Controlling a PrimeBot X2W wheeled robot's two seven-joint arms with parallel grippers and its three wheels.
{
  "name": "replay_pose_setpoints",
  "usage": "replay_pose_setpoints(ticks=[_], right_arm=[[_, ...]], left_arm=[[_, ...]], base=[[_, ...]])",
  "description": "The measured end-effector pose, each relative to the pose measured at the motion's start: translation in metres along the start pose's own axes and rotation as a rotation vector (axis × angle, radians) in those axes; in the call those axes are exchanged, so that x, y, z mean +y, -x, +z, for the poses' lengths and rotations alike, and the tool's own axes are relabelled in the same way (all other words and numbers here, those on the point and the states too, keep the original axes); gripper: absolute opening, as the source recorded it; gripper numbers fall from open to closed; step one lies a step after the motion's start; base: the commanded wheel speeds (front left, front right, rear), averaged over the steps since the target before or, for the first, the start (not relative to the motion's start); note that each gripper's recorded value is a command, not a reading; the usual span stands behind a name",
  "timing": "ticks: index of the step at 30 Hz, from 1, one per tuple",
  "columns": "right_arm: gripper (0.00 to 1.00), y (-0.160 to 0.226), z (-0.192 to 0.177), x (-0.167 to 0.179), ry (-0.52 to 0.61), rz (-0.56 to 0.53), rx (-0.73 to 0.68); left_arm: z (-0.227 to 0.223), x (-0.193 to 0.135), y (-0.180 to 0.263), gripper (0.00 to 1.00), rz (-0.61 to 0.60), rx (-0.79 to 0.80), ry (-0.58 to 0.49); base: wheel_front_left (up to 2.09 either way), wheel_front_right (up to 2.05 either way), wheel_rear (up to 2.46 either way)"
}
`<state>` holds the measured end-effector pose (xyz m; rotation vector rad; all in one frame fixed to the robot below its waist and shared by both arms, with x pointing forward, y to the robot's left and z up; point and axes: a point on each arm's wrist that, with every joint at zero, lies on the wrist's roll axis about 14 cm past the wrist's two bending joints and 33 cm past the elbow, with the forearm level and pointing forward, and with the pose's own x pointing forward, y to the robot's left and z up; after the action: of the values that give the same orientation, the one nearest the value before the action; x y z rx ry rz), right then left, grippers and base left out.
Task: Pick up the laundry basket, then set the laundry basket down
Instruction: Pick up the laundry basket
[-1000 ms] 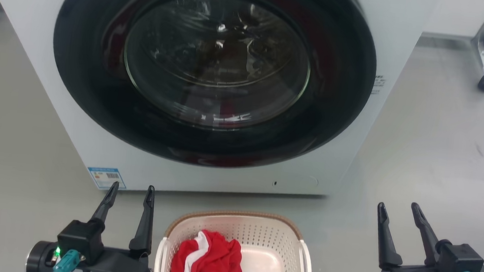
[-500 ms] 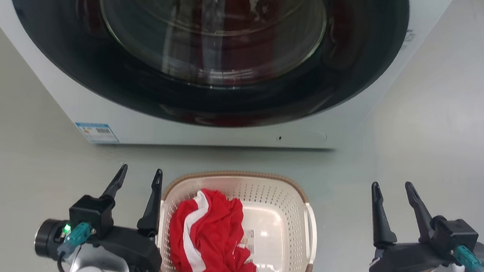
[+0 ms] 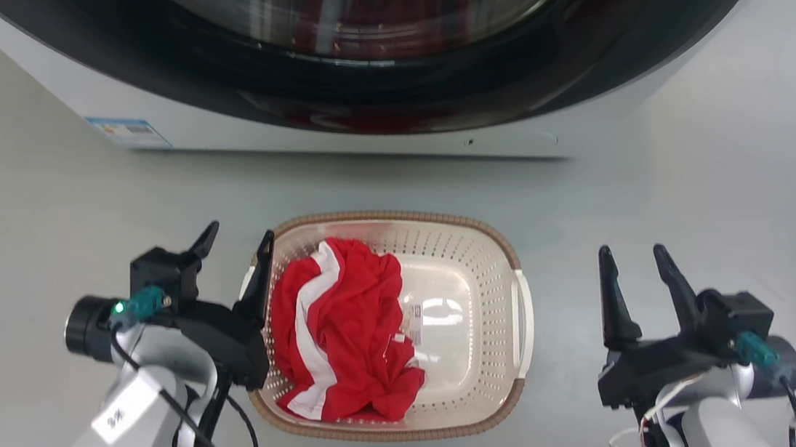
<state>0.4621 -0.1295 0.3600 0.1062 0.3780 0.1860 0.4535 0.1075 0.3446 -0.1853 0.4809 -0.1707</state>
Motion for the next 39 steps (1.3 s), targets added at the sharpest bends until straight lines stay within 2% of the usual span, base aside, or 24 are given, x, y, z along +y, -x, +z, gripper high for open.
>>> replay_pose_setpoints(ticks=[6,12,23,33,39], right_arm=[[1.00,-0.027,-0.020,0.000,0.000,0.020,0.067],[1.00,-0.040,-0.058,0.010,-0.013,0.055,0.168],[1.00,-0.042,-0.120,0.012,-0.041,0.056,0.331],[1.00,-0.044,-0.156,0.015,-0.049,0.073,0.423],[1.00,-0.042,-0.179,0.016,-0.053,0.081,0.481]], left_arm=[[-0.022,0.009,-0.030,1.00,-0.002,0.088,0.022],[-0.064,0.017,-0.044,1.00,-0.004,0.220,0.039],[-0.135,0.029,-0.044,1.00,0.011,0.429,0.044],[-0.176,0.050,-0.044,1.00,0.068,0.547,0.037],[-0.196,0.051,-0.048,1.00,0.068,0.600,0.045]], base=[[0.00,0.00,0.00],[0.00,0.00,0.00],[0.00,0.00,0.00],[0.00,0.00,0.00],[0.00,0.00,0.00]])
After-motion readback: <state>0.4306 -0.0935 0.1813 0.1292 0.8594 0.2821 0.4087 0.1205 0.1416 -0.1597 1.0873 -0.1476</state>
